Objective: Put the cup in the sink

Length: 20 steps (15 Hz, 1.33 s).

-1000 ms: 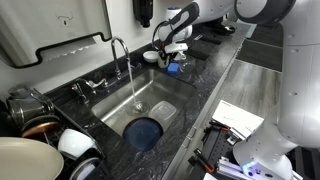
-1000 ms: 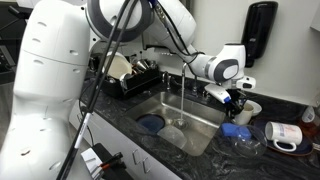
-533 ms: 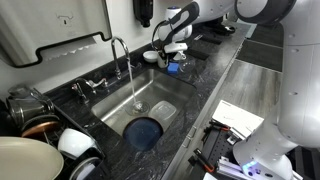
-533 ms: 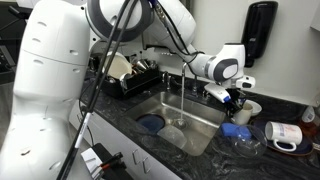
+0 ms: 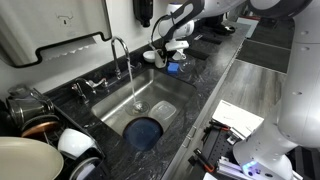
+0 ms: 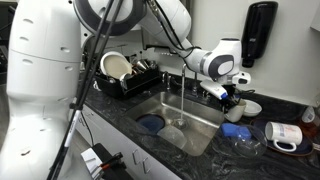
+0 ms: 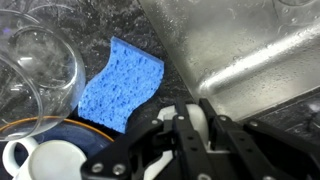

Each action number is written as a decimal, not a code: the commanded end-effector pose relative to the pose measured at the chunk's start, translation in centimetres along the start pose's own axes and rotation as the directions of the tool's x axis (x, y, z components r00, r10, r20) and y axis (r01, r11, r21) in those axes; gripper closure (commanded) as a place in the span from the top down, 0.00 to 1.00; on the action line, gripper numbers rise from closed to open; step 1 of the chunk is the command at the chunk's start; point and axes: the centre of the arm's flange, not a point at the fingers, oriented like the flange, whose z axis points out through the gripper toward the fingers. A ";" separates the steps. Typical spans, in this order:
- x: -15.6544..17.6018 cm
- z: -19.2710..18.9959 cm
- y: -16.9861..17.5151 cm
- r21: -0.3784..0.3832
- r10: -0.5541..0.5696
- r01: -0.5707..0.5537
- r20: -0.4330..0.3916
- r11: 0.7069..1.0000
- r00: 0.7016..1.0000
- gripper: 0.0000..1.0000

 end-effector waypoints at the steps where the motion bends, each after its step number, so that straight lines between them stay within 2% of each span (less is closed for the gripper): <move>1: -4.1 -4.6 1.4 0.068 -0.064 0.064 -0.007 0.996 0.998 0.04; 4: -6.9 -5.4 1.7 0.113 -0.142 0.140 0.006 0.984 0.990 0.04; 9: -12.0 -3.2 -0.8 0.152 -0.308 0.304 0.008 0.941 0.951 0.04; 14: -15.6 0.9 -3.1 0.128 -0.406 0.403 -0.002 0.906 0.914 0.04; 20: -17.5 6.3 -4.2 0.058 -0.424 0.430 -0.094 0.901 0.901 0.04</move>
